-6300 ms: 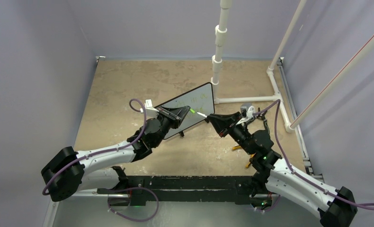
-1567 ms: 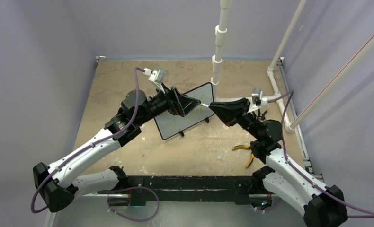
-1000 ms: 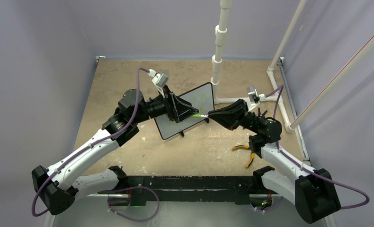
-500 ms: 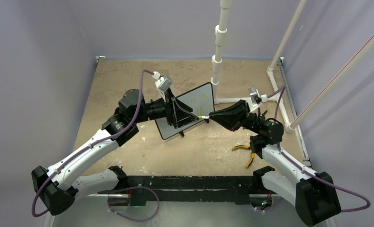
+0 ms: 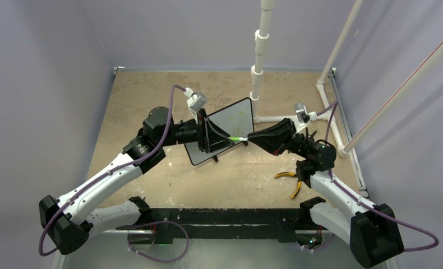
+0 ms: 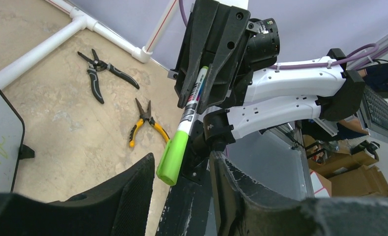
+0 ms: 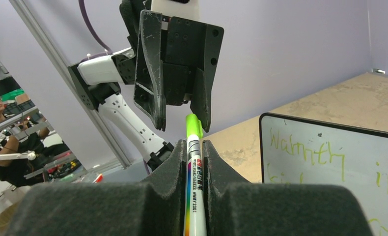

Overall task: Write a sentence on the whiteboard
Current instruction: Close the whiteboard marker at the center of the board.

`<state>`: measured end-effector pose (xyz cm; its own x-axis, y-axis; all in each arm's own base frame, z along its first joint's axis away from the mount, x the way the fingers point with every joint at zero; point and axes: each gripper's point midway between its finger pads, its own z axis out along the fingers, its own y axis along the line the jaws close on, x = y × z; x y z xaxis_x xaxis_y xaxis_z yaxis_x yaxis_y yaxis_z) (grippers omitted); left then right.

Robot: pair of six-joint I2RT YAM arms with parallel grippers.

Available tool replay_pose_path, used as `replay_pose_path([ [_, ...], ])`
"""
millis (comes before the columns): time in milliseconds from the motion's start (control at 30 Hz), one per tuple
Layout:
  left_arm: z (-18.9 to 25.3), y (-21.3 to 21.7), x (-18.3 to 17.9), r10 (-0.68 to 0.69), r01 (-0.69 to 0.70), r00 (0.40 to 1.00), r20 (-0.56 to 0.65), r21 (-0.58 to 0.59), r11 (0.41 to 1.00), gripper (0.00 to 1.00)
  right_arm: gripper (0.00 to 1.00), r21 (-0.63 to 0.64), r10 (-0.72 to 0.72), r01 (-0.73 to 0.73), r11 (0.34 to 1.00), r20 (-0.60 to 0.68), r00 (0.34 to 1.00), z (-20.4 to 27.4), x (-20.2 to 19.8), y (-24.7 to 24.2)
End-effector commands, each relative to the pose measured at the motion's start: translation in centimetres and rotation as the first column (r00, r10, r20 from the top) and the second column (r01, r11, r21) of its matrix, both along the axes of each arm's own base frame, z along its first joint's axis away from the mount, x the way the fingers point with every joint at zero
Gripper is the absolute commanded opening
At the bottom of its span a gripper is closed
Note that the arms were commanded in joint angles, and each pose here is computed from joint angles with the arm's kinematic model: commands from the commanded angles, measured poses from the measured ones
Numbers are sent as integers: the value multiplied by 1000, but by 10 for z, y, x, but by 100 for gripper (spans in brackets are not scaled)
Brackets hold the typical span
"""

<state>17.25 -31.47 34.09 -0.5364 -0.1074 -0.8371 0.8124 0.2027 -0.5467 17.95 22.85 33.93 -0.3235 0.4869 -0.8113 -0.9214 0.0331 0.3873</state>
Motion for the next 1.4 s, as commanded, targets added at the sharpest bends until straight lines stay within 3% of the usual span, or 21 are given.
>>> replay_pose_path([
  [0, 1, -2, -2, -28, 28, 999, 19, -16, 999, 43, 0, 25, 0, -2, 1000, 78, 997, 23, -7, -3],
  [200, -1, -3, -3, -36, 36, 999, 14, -20, 999, 38, 0, 23, 4, -6, 1000, 81, 997, 23, -7, -2],
  [433, 1, -4, -5, -56, 57, 998, 27, -35, 998, 0, 0, 16, 3, -4, 1000, 74, 997, 21, -6, -2],
  [1367, 7, -14, -22, -143, 152, 985, 96, -90, 984, 0, 0, 42, 31, -33, 999, 60, 998, 28, -8, 6],
])
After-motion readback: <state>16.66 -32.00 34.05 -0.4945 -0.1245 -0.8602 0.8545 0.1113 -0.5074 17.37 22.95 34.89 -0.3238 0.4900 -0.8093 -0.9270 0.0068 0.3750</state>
